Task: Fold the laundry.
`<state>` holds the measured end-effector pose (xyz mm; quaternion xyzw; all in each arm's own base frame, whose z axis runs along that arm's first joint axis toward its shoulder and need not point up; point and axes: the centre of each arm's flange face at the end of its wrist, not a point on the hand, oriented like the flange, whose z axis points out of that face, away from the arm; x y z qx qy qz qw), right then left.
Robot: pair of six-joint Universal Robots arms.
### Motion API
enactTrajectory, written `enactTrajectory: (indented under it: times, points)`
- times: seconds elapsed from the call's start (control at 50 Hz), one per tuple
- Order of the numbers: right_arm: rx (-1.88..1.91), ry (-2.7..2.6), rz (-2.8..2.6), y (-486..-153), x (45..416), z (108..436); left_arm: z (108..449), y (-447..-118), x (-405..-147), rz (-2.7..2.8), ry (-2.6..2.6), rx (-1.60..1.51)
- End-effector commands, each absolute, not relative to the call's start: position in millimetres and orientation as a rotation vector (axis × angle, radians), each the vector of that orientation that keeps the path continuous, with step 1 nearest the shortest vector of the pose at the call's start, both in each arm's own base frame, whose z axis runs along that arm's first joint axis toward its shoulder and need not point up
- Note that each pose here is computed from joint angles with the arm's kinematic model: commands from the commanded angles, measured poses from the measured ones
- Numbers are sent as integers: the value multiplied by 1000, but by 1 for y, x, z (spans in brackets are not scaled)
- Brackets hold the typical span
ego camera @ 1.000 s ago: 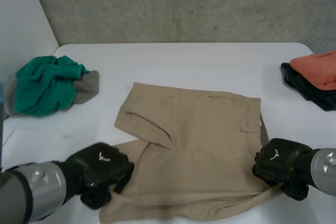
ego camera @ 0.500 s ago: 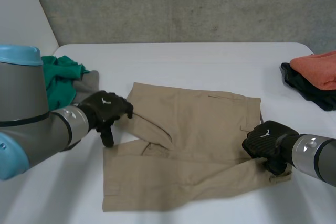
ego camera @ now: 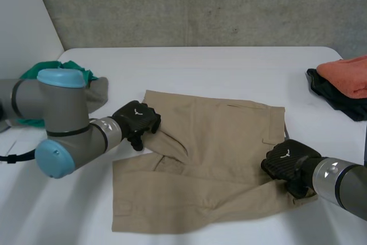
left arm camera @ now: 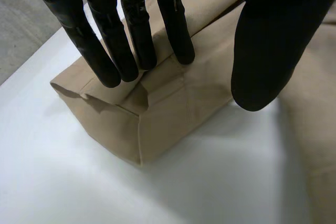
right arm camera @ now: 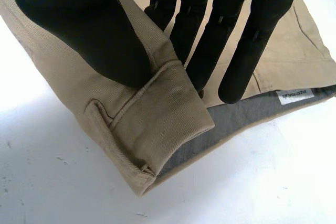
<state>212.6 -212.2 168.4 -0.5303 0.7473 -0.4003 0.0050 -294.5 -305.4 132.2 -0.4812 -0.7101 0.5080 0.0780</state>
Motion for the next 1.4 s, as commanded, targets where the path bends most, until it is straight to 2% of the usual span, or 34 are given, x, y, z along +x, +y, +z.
enactTrajectory:
  times: [0.02, 0.36, 0.54, 0.66, 0.78, 0.92, 1.16, 1.22, 1.4]
  points:
    - [-1669, 2339, -1240, -209, 212, 166, 126, -312, -302, 1584, -2109, -1487]
    - [-1679, 2331, -1210, -203, 213, 161, 119, -318, -310, 1697, -2050, -1585]
    - [-1688, 2321, -1208, -200, 215, 161, 134, -322, -283, 1751, -2278, -1572]
    - [-1689, 2316, -1213, -199, 215, 163, 148, -288, -261, 1548, -2369, -1594]
    - [-1687, 2306, -1229, -198, 217, 166, 150, -280, -248, 1525, -2451, -1593]
    - [-1702, 2299, -1221, -193, 219, 166, 141, -284, -251, 1498, -2474, -1617]
    - [-1706, 2289, -1245, -193, 219, 170, 191, -278, -259, 1717, -2358, -1380]
    - [-1707, 2288, -1243, -192, 219, 170, 187, -278, -262, 1718, -2323, -1361]
    - [-1707, 2290, -1234, -191, 219, 169, 146, -287, -272, 1609, -2316, -1444]
